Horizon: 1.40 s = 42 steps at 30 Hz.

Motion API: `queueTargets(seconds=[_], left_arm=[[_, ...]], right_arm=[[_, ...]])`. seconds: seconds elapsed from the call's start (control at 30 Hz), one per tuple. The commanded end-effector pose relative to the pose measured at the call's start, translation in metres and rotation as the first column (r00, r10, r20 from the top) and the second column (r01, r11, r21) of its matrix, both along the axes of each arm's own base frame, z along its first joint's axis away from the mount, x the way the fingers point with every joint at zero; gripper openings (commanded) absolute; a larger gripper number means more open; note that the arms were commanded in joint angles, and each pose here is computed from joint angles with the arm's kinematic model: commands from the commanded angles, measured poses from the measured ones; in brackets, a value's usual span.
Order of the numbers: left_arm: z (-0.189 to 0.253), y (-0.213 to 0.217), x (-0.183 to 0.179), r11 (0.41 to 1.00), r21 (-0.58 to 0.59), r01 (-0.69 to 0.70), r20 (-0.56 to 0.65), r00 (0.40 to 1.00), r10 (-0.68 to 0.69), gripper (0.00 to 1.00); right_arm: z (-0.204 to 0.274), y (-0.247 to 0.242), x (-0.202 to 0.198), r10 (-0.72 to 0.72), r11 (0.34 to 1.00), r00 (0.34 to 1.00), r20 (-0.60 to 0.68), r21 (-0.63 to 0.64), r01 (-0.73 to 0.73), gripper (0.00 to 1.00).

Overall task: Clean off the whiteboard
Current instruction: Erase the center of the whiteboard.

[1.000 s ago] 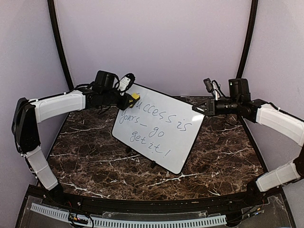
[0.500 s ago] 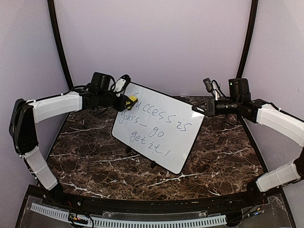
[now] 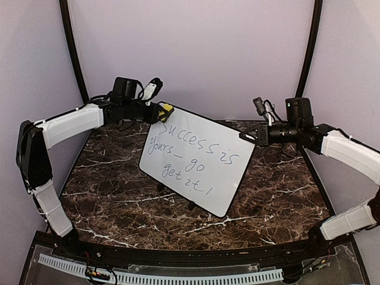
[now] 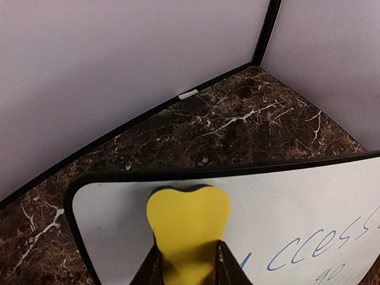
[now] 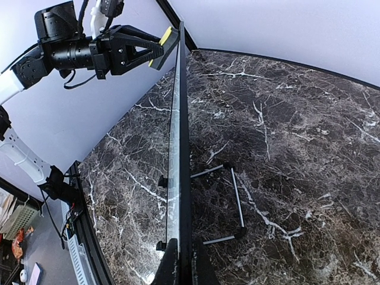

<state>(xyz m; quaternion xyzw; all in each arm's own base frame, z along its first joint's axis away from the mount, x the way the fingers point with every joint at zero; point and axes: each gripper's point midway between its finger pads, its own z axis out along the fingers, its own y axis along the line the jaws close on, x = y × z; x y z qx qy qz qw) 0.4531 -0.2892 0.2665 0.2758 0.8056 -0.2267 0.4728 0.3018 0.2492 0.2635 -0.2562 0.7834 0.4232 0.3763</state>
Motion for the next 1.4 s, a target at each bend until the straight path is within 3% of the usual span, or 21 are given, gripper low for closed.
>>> queueTargets(seconds=[0.0,0.33,0.73,1.37], left_arm=[[-0.022,0.007,-0.017,1.000,0.007,-0.006,-0.089,0.996,0.006,0.15],[-0.053,0.021,-0.034,0.998,0.044,-0.042,-0.155,0.987,0.049,0.14],[-0.006,0.011,-0.002,0.997,0.021,-0.069,-0.064,0.996,0.070,0.14],[-0.068,0.027,-0.034,0.993,0.088,-0.084,-0.239,0.966,0.103,0.13]], right_arm=[[0.025,0.007,-0.002,0.050,0.999,0.990,0.134,0.000,-0.050,0.00],[0.023,0.008,-0.003,0.056,0.998,0.990,0.129,0.000,-0.057,0.00],[0.023,0.008,-0.005,0.059,0.998,0.989,0.132,-0.002,-0.060,0.00],[0.020,0.010,-0.004,0.065,0.998,0.990,0.129,-0.006,-0.065,0.00]])
